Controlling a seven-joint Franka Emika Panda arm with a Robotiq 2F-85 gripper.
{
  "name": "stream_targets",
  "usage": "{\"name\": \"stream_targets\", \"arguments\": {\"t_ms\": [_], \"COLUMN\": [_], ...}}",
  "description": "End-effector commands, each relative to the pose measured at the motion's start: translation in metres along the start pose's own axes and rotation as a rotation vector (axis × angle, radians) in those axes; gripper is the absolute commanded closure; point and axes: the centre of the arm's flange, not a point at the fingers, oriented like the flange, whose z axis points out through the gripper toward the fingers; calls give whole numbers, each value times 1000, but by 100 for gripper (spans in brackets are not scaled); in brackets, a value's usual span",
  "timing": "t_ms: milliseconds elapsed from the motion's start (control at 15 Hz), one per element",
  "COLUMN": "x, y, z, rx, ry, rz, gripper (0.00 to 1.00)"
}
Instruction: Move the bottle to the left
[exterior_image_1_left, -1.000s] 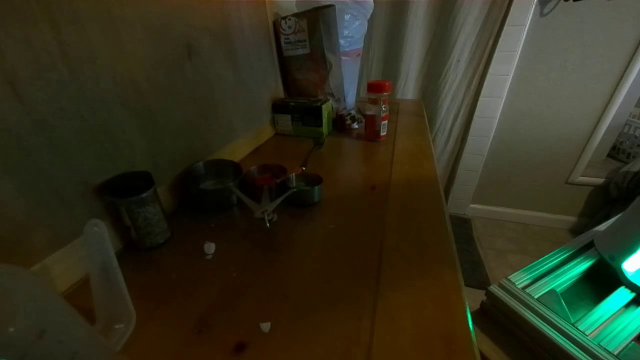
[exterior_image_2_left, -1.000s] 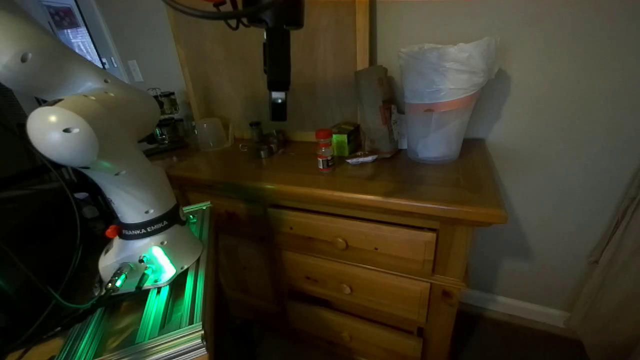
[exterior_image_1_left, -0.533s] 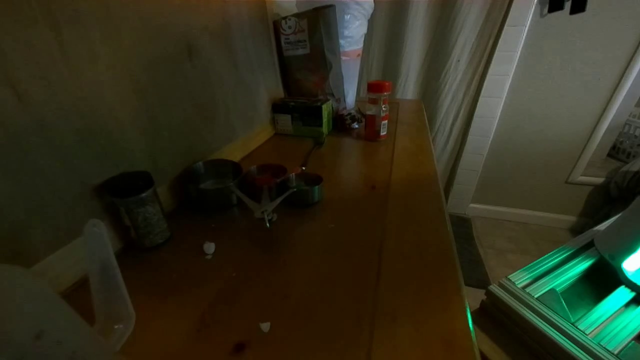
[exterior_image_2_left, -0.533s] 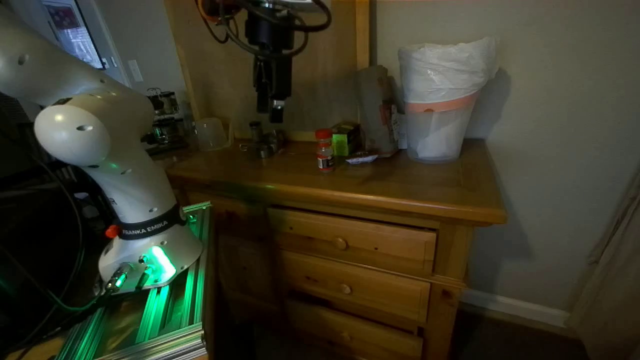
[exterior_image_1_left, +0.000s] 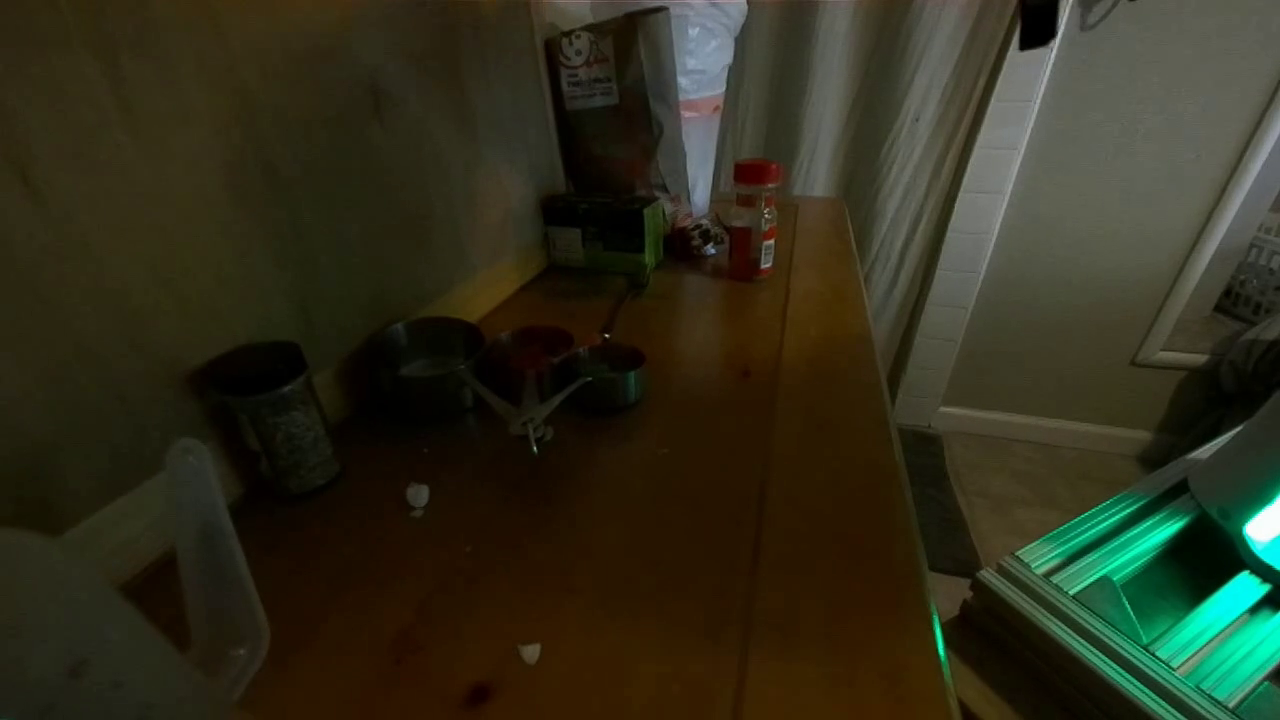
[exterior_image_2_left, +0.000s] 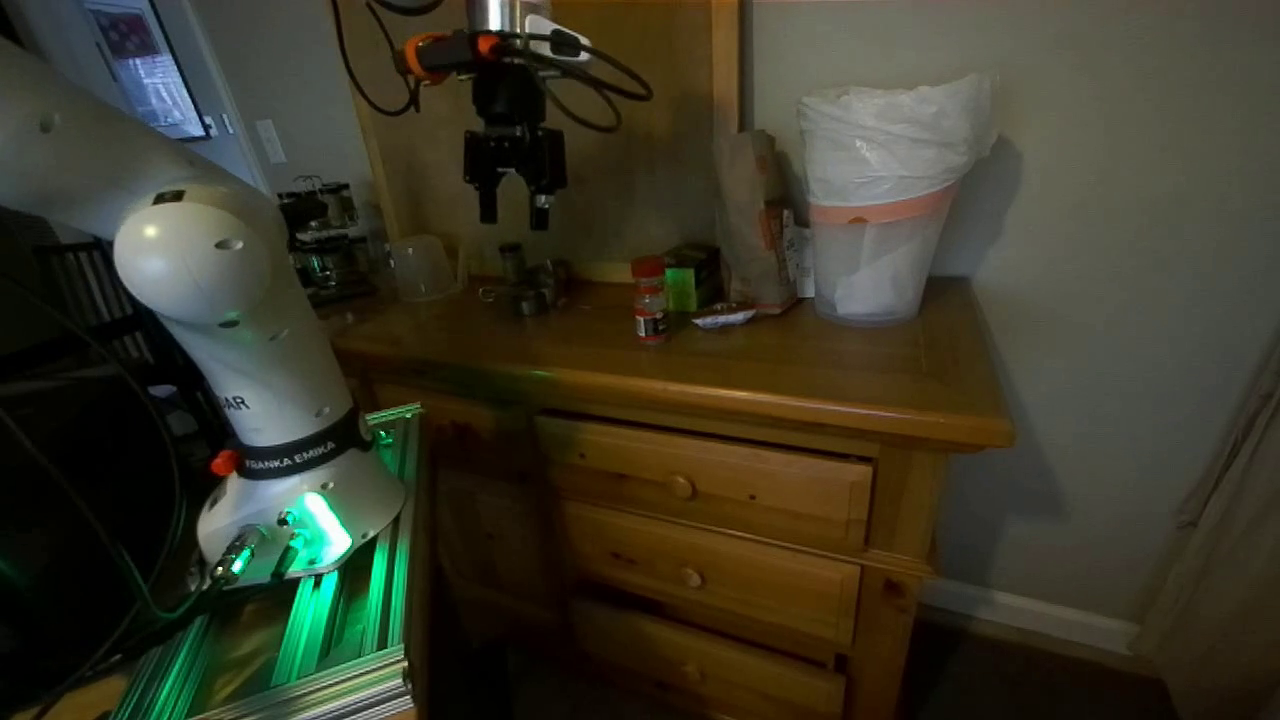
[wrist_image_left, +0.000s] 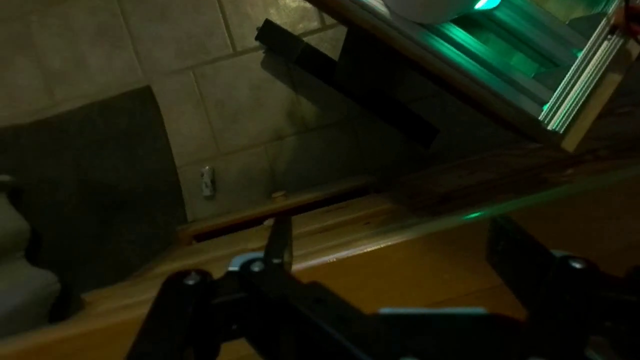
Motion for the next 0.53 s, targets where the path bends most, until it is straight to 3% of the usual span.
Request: {"name": "stream_targets", "arguments": {"t_ms": [0,200,267,467], "x": [65,97,65,73], "y": [-29,-27,-37,-36], "z": [-21,-35,-23,-22], "rx": [-21,-29,-57,-53], "ry": [92,178,154,147], "rz": [-130,-43,-88,-86], "gripper": [0,0,0,0]}}
